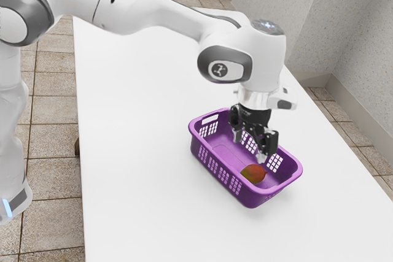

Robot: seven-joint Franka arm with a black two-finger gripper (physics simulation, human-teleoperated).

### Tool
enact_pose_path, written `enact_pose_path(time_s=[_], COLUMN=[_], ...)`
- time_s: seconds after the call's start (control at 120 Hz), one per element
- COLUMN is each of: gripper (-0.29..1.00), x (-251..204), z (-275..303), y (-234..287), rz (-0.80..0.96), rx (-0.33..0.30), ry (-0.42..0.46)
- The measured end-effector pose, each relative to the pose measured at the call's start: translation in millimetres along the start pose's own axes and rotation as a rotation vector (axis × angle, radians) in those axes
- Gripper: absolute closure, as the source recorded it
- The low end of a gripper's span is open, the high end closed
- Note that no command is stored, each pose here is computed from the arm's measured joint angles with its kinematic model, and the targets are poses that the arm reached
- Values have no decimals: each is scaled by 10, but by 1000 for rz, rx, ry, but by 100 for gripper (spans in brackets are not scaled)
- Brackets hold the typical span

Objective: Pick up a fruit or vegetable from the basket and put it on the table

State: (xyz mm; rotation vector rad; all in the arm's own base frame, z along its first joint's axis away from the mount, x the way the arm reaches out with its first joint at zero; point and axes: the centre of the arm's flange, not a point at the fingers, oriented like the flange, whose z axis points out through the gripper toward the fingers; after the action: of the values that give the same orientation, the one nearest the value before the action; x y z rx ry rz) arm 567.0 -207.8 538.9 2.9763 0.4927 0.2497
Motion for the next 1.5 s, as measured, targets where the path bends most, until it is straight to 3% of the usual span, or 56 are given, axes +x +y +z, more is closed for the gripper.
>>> enact_pose_path(time_s=[0.333, 0.567, 1.5], gripper=[0, 0, 0], x=[233, 433, 656], z=[390, 646, 1191], y=[-193, -404, -220], rz=[46, -26, -15], rx=[-13, -17, -38], ry=[-17, -44, -41])
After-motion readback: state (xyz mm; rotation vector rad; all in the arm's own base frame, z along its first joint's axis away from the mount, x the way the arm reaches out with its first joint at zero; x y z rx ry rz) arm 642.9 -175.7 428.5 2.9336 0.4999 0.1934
